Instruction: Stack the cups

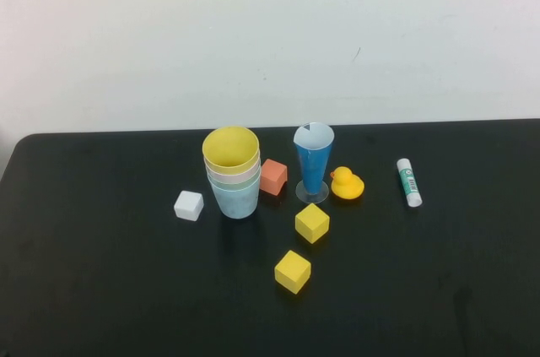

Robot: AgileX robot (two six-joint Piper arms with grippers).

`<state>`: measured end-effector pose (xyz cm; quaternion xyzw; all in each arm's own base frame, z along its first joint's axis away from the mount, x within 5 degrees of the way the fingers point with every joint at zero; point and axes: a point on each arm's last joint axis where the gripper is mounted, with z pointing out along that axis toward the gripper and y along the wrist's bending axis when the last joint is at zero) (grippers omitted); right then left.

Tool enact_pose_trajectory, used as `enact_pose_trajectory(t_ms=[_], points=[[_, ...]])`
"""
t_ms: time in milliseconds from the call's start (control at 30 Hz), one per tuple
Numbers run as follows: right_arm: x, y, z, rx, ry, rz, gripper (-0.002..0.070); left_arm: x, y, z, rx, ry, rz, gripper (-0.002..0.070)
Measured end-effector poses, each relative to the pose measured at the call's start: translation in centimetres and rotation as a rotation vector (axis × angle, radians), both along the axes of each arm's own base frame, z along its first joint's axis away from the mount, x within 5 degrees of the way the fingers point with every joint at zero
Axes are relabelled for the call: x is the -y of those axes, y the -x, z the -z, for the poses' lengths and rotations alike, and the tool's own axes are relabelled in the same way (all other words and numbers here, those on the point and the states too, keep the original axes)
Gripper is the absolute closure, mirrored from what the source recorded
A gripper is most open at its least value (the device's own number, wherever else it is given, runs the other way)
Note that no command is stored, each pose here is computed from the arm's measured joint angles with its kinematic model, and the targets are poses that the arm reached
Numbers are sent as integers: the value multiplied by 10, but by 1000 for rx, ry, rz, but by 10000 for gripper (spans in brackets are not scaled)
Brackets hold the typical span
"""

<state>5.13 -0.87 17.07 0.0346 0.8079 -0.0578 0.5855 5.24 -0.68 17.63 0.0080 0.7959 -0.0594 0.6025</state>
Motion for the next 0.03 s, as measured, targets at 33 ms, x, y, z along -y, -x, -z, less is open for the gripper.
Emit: enact_pose_trajectory(t_ms=[33], points=[[0,0,0,0,0,7,678,0,0,0,0,0,0,677]])
